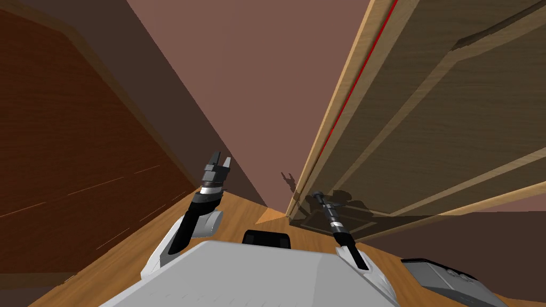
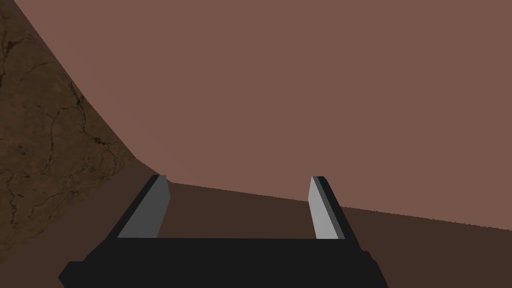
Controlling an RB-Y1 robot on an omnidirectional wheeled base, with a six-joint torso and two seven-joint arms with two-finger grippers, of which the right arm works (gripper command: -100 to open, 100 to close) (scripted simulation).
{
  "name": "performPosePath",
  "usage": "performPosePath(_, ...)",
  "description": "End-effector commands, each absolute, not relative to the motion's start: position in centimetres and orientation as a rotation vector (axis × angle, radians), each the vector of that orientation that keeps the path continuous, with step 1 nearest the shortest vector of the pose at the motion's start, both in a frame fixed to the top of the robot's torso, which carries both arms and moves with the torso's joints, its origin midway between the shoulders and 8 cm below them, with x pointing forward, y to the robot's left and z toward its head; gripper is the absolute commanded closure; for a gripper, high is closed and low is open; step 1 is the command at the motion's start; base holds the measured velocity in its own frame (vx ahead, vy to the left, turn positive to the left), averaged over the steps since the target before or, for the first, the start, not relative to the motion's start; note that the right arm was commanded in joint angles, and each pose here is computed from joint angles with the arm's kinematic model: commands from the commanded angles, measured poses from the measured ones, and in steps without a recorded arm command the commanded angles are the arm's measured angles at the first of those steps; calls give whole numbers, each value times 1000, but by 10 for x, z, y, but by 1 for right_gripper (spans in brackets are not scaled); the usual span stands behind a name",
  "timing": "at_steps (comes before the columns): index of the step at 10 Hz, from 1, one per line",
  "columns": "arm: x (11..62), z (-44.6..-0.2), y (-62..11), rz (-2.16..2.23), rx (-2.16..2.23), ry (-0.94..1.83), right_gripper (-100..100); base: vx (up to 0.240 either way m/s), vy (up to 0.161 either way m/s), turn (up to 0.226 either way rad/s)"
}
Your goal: Pull the door open
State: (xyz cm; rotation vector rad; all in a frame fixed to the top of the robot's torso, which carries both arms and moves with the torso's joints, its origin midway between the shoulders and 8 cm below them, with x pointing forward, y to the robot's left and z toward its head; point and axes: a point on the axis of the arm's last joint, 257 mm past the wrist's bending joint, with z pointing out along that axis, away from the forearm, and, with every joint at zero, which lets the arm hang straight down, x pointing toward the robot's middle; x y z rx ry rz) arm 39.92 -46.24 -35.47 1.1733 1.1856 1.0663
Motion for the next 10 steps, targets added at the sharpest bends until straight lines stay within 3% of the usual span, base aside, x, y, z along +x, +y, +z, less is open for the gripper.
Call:
performPosePath(1,390,-355,-461,1084,1164,1205,100,-230,-65,129)
performPosePath(5,378,-358,-459,1108,1156,1234,100,-195,-66,109)
performPosePath(10,347,-357,-464,1142,1130,1265,100,-214,-74,181)
